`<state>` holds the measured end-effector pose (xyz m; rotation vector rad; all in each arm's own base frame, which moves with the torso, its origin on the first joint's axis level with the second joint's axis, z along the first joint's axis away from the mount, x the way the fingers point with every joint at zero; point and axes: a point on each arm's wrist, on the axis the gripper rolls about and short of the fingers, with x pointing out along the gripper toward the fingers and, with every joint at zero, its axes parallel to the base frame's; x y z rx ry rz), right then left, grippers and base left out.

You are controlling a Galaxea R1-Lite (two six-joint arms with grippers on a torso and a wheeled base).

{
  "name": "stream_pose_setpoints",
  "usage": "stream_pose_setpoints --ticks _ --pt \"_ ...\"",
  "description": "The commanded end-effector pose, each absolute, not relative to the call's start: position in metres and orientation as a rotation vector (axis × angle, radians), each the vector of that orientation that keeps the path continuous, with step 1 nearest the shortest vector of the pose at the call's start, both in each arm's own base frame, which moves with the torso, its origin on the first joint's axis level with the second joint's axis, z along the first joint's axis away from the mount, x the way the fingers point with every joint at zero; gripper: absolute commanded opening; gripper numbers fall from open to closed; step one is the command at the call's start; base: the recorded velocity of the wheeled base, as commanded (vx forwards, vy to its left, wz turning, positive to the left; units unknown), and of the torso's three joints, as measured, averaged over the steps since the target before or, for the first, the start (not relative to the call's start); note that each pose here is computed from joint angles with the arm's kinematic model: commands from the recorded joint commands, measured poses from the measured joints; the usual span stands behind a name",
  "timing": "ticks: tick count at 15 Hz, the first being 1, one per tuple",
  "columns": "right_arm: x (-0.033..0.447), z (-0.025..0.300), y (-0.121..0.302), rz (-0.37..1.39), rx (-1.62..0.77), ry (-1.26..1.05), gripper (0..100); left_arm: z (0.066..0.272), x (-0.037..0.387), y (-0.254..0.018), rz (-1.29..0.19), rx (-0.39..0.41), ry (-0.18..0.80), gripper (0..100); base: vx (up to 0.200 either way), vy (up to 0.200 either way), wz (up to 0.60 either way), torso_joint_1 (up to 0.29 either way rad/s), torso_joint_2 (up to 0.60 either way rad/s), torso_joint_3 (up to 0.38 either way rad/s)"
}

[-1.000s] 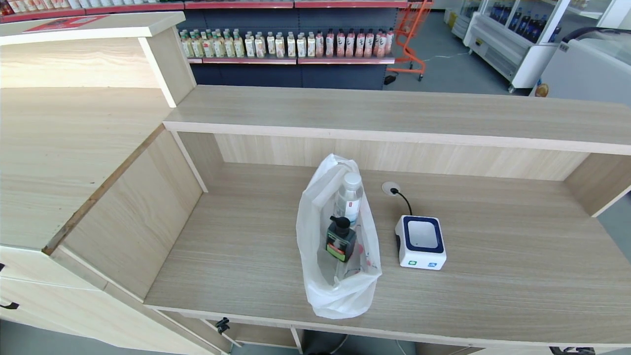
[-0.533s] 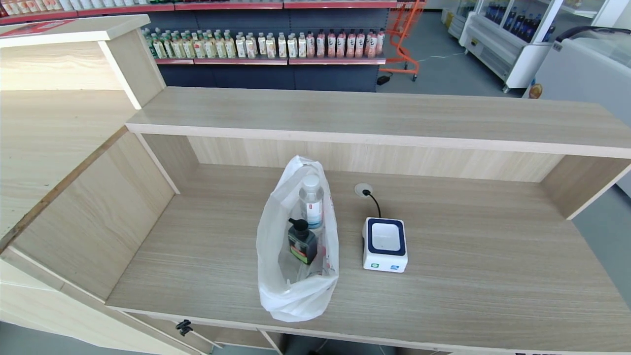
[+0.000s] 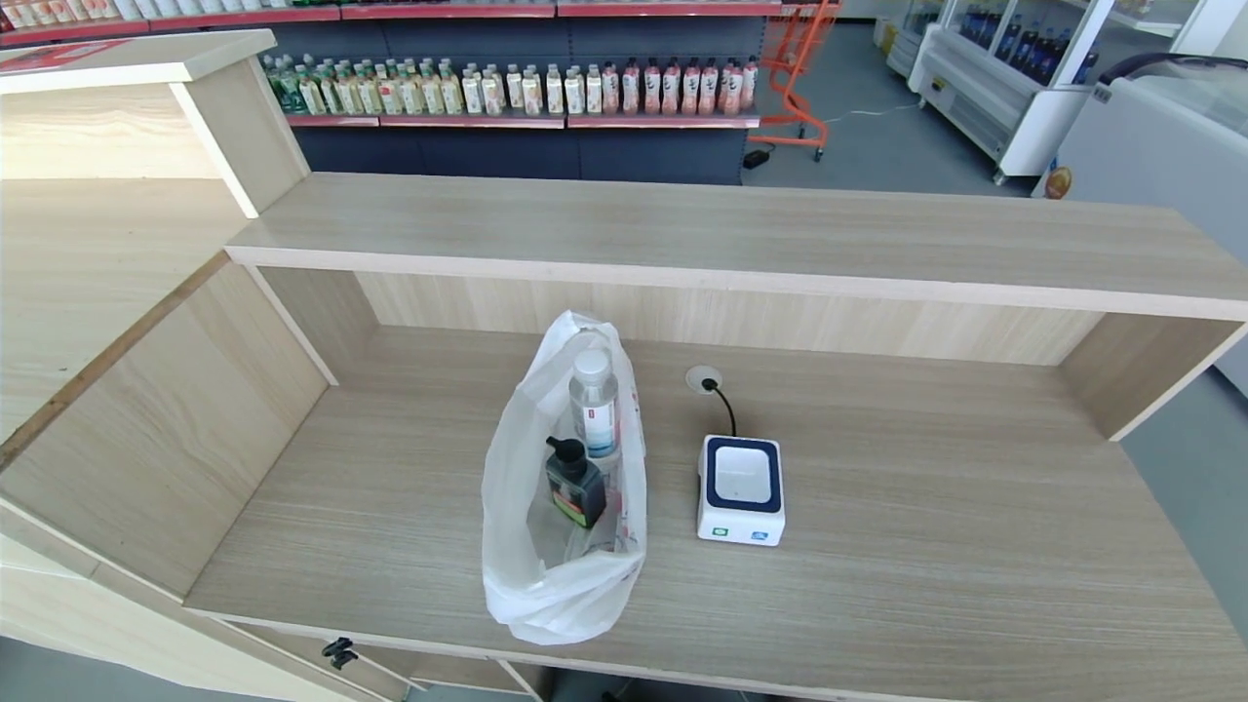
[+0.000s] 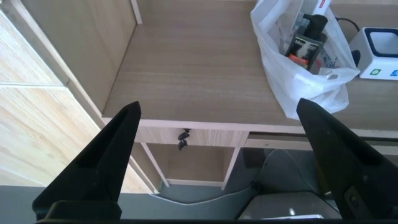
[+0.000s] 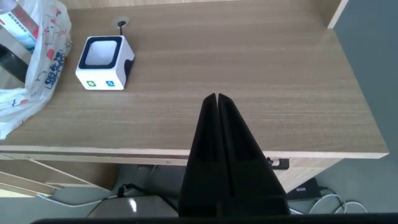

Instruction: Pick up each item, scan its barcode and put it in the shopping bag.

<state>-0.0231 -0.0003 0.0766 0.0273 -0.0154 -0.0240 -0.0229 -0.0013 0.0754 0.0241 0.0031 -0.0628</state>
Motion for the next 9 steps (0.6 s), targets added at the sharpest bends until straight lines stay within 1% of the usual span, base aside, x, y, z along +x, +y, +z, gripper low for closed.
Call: stream_pose_setpoints --ticks 1,9 --pt "-0.0228 0.0767 -0.0003 -0.023 0.028 -0.013 0 0.0750 -0.0228 -0.0013 -0.061 0.024 0.004 100 0.000 0.000 0.00 0.000 0.00 0.000" --pt "-0.0228 0.0767 -0.0003 -0.023 0.029 -0.013 0 0.0754 -0.0230 -0.0013 -0.061 0.024 0.002 100 0.000 0.000 0.00 0.000 0.00 0.000"
